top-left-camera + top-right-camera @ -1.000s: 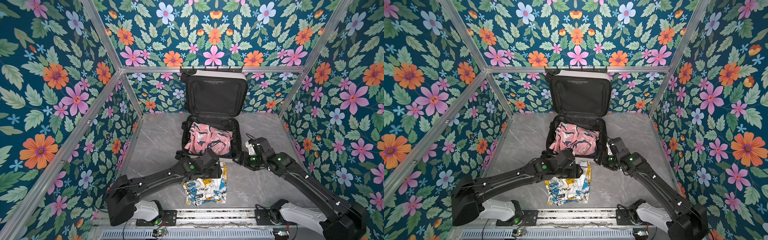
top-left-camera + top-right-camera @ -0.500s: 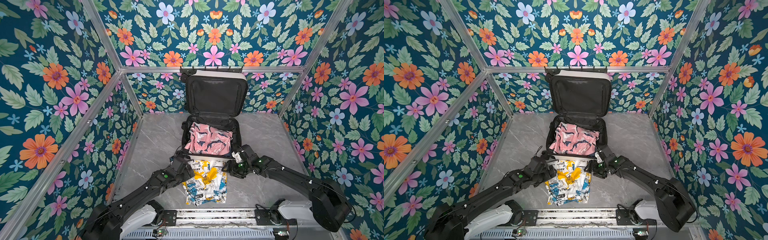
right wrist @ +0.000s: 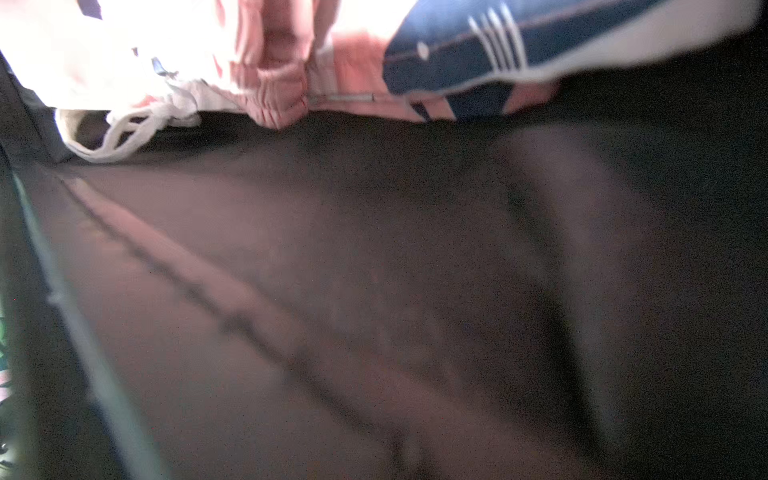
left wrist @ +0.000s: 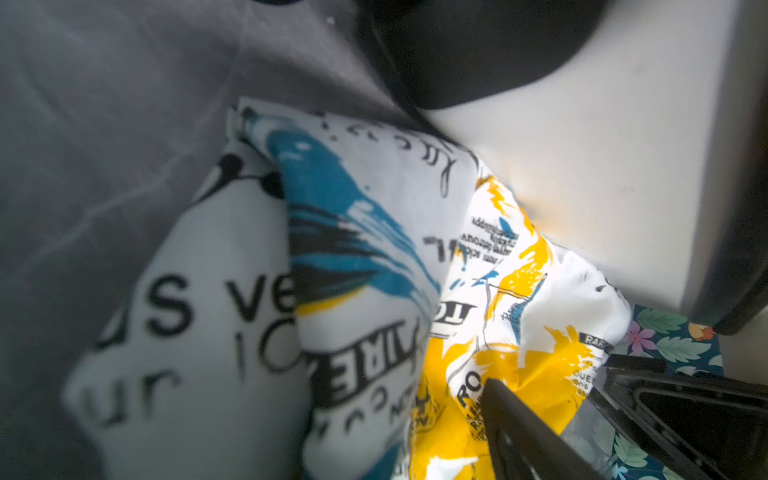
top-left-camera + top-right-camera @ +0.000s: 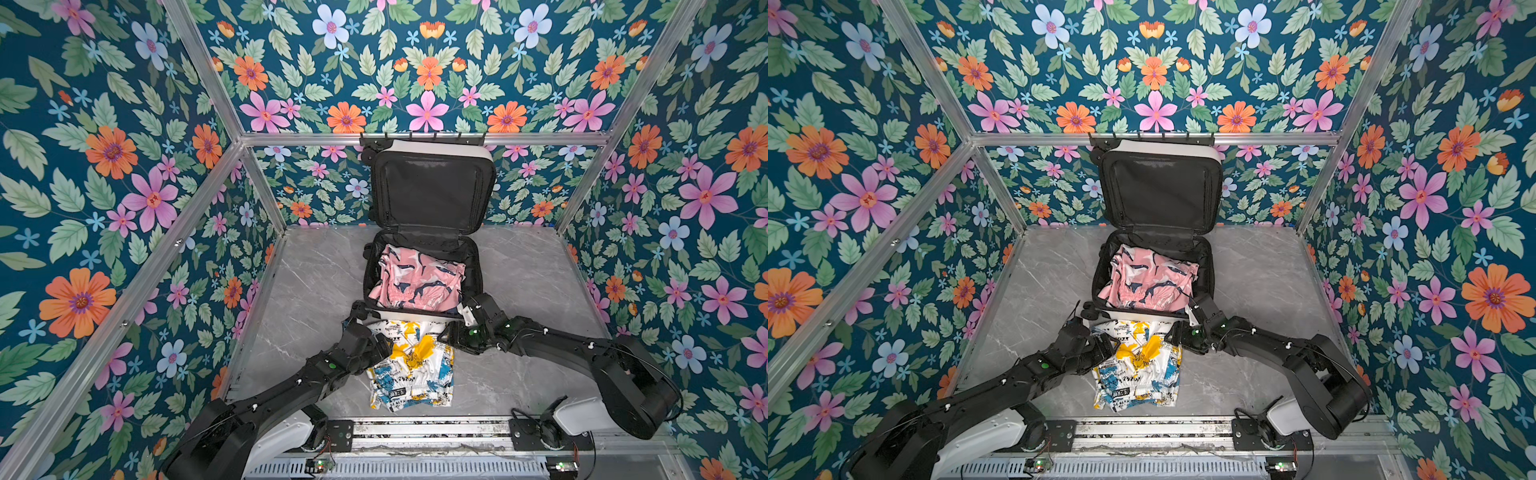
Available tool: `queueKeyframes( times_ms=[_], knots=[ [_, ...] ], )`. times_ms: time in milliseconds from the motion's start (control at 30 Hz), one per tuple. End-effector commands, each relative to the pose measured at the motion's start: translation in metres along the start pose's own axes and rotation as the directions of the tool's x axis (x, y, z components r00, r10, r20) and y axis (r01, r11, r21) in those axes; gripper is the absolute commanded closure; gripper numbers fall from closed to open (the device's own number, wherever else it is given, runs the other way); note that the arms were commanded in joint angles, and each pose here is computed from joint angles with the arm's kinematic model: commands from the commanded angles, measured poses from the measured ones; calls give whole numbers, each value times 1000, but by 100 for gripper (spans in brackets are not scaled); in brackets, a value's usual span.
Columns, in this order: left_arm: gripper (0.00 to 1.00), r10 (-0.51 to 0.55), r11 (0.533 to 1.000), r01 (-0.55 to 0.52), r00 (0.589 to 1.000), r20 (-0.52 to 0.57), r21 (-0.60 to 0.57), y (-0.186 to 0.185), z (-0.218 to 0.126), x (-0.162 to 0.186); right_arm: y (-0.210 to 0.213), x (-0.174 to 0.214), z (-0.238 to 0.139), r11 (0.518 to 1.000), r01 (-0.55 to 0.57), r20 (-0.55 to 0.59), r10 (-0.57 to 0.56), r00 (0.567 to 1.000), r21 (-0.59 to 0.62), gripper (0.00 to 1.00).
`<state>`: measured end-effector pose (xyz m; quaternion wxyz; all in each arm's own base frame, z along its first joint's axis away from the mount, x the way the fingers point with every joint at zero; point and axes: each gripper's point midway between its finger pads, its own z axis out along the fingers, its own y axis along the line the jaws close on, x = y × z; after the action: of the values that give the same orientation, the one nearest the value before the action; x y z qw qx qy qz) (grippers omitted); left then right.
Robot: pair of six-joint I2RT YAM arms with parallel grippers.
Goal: Pack the luggage
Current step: 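Grasp the white-yellow shorts with both grippers at their edge nearest the suitcase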
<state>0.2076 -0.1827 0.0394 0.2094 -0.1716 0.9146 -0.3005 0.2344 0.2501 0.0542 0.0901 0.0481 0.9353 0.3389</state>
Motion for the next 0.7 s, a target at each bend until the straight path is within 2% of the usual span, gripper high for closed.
queueKeyframes(
  times_ms=[0, 133, 233, 467, 667],
  knots=[
    [18, -12, 1000, 10, 998, -55, -23, 8, 4, 11, -19, 26, 4, 996, -68, -95, 74, 993, 60, 32],
    [32, -12, 1000, 11, 998, -61, -23, 9, 3, 13, -27, 31, 5, 994, -66, -90, 73, 993, 83, 35],
    [39, -14, 1000, 13, 998, -59, -20, 10, 2, 13, -21, 26, -4, 997, -40, -40, 43, 998, 61, 33],
    [47, -12, 999, 10, 998, -63, -37, 18, 0, 17, 11, 4, -49, 998, 46, 79, -50, 996, 48, 32],
    [51, 27, 998, -34, 993, -116, -59, 18, 6, 24, -12, 28, -73, 1000, -7, 140, 3, 990, 28, 32]
  ],
)
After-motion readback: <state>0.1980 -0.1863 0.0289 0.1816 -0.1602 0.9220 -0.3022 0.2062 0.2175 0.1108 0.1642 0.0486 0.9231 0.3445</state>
